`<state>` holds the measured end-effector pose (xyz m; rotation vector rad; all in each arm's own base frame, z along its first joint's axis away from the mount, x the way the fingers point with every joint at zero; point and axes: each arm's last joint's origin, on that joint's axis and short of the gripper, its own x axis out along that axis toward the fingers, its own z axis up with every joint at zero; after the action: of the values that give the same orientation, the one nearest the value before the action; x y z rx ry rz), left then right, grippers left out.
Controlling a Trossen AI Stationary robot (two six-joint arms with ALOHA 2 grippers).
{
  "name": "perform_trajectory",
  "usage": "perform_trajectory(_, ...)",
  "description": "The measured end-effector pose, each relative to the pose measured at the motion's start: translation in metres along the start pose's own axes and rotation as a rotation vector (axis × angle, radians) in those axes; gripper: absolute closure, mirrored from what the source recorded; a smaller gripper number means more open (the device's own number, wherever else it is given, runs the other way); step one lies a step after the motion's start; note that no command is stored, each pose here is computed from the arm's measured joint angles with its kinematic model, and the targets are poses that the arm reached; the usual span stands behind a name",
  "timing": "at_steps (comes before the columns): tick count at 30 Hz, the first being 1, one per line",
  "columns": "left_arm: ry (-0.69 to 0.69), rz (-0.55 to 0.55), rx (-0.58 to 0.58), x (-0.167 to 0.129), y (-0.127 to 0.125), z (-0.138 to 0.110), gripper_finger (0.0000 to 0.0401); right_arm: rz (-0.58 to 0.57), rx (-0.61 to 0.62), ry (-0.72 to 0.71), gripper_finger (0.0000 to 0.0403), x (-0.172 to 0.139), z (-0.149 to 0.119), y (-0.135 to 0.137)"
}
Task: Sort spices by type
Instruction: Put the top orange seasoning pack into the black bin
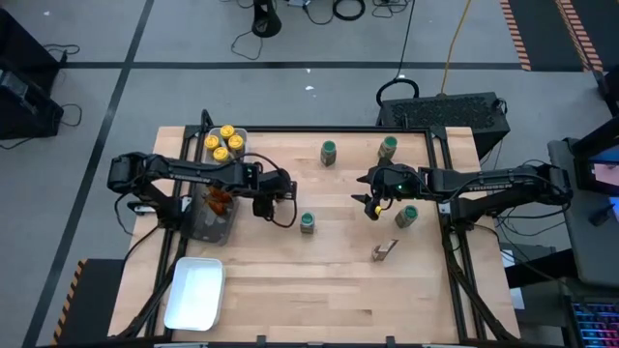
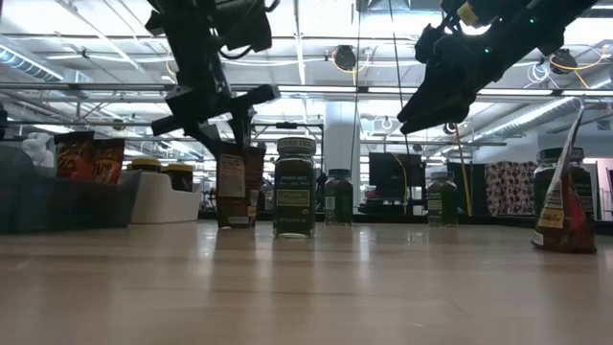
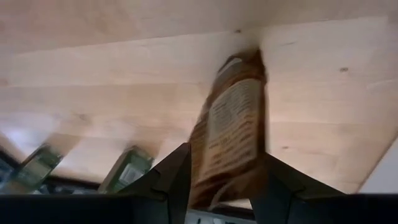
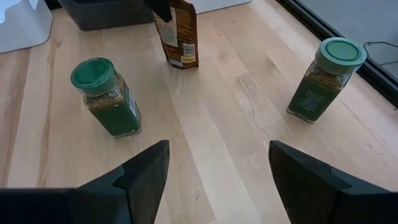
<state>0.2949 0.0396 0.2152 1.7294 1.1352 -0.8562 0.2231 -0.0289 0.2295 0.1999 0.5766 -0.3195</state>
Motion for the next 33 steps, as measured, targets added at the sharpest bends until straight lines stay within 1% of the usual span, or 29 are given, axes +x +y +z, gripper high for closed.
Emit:
perform_trajectory(5,0.012,0.018,-0.010,-0.0009,0.0016,-0.0011,0.0258,0.003,0.000,0.002,0.0145,-0.0001,-0.0003,0.0007)
perform_trajectory(8,0.024,0.026,-0.037,-0.0007,0.0027,-0.0017,0.0258,0.003,-0.002,0.001,0.0145,-0.0001,-0.0003,0.0010)
perform_trajectory(20,0.037,0.023,-0.045,-0.0003,0.0022,-0.0039,0.0258,0.004,0.000,-0.001,0.0145,-0.0001,-0.0001,0.0010)
perform_trajectory(22,0.039,0.022,-0.048,0.0001,0.0018,-0.0050,0.0263,0.004,0.000,-0.001,0.0145,-0.0001,-0.0001,0.0010)
perform_trajectory(25,0.040,0.020,-0.052,0.0004,0.0014,-0.0059,0.0284,0.004,0.000,-0.001,0.0145,-0.0001,-0.0001,0.0010)
perform_trajectory(33,0.039,0.019,-0.053,0.0003,0.0013,-0.0056,0.0373,0.004,0.000,-0.001,0.0145,-0.0001,-0.0001,0.0010)
